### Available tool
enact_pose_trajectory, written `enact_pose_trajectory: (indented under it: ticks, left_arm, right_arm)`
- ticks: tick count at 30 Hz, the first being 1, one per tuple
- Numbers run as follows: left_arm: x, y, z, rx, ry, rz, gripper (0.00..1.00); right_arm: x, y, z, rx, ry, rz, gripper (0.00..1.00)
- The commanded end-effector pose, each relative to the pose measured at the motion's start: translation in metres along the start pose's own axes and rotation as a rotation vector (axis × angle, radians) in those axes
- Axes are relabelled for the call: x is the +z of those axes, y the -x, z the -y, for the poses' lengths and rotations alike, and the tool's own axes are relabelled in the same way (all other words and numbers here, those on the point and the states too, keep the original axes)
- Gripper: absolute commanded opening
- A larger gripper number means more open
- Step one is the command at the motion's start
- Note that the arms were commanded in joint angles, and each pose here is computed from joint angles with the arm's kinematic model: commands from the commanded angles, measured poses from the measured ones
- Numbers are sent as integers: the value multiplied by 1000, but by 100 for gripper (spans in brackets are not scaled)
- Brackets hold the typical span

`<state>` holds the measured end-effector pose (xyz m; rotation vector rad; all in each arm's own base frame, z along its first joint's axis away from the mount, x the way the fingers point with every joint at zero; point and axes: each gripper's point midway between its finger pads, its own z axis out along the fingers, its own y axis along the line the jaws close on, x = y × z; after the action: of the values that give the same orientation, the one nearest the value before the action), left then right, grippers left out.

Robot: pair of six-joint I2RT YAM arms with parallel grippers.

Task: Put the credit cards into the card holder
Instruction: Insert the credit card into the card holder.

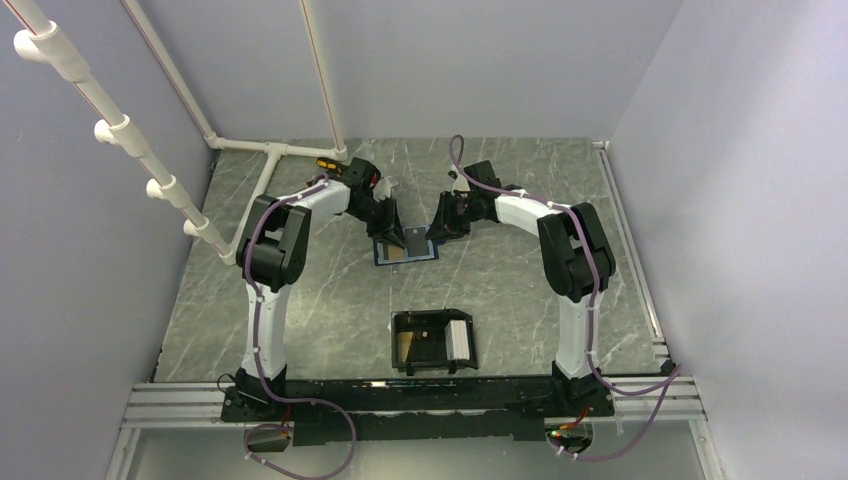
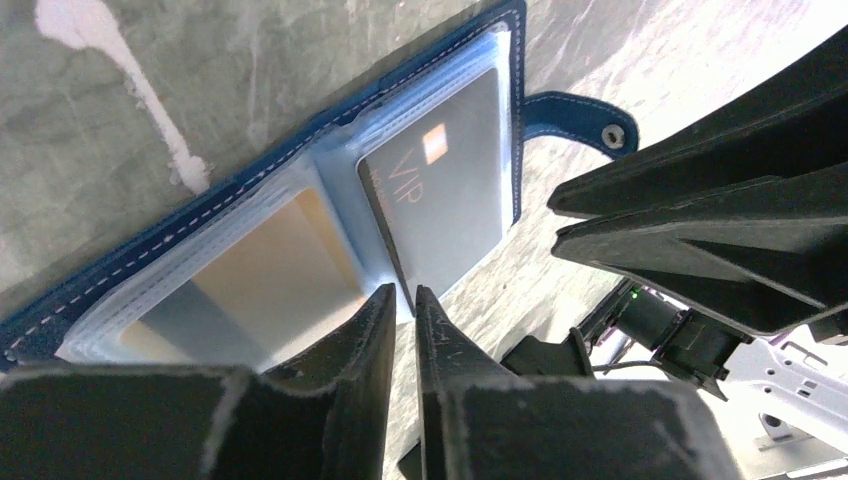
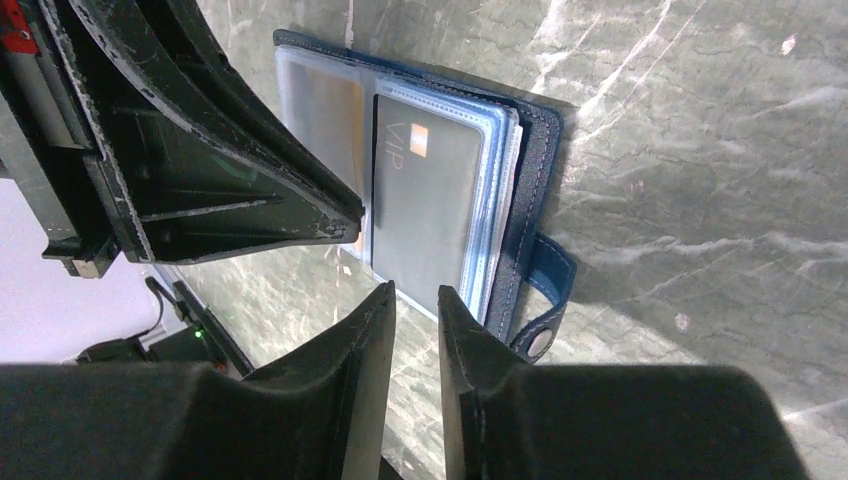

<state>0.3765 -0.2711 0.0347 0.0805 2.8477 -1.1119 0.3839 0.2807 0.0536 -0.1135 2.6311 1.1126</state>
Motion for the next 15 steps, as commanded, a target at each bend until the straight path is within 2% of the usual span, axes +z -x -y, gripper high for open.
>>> enact_pose_trajectory:
  ticks: [1, 4, 15]
  left_arm:
    - [-15, 19, 34, 57, -95, 59, 16]
    - [-8, 19, 31, 45, -99, 48, 11]
    - [9, 12, 7, 2, -66, 27, 7]
  right_arm:
    - [1, 5, -9, -22, 40, 16, 24]
    - [2, 5, -8, -21, 39, 12, 24]
    - [7, 3, -3, -15, 36, -1, 26]
